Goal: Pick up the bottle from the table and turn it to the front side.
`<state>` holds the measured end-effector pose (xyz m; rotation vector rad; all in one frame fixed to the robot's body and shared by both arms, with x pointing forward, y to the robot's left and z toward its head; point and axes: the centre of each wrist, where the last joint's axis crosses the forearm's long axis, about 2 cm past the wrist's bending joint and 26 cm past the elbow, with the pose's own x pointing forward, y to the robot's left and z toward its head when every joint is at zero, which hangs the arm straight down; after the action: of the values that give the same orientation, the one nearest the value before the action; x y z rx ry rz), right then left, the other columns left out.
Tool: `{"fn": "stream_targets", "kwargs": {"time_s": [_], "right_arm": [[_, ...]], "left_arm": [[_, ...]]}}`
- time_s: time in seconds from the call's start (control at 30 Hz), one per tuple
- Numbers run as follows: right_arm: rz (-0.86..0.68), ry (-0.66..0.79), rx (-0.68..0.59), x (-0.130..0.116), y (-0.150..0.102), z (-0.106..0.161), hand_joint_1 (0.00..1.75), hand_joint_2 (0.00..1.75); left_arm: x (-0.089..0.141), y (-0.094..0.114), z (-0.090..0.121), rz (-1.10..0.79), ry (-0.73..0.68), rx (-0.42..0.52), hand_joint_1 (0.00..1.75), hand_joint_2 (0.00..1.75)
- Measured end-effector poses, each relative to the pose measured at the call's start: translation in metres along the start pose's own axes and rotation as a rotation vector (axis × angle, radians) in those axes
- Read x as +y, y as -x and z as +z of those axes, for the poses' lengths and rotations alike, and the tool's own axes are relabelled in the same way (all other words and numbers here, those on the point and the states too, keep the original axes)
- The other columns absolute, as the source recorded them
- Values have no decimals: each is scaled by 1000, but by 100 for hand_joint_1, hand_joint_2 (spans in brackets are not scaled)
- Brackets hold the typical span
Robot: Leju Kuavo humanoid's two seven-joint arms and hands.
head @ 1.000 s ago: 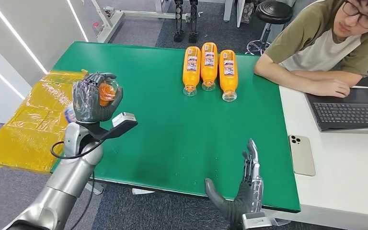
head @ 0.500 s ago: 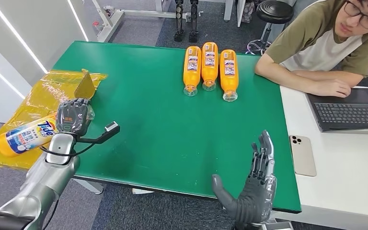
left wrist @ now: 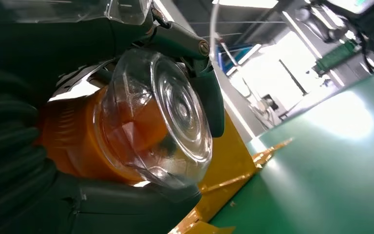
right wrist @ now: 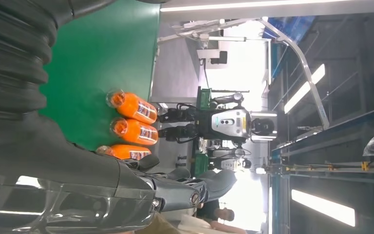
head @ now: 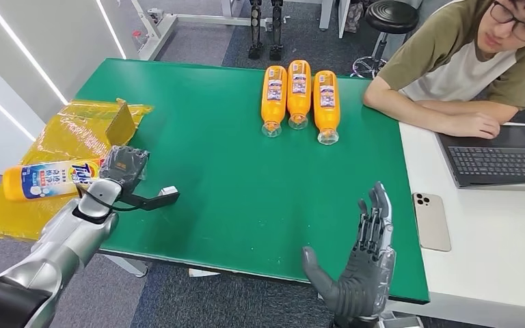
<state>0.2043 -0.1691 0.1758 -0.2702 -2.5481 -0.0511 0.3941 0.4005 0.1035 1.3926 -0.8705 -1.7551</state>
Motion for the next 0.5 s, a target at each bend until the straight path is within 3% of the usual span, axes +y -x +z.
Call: {"fn": "stream_targets", "kwargs": {"time_s": [0.23,0.5], "right_arm": [[-8,-2,-7,2,0,-2,0,175],[-8,-9,-16,4,-1,-3,0,175]], "left_arm": [[8,5,-7,-52,41,-48,175,175],[29,1,-21,-24,181,-287,175,175]]}}
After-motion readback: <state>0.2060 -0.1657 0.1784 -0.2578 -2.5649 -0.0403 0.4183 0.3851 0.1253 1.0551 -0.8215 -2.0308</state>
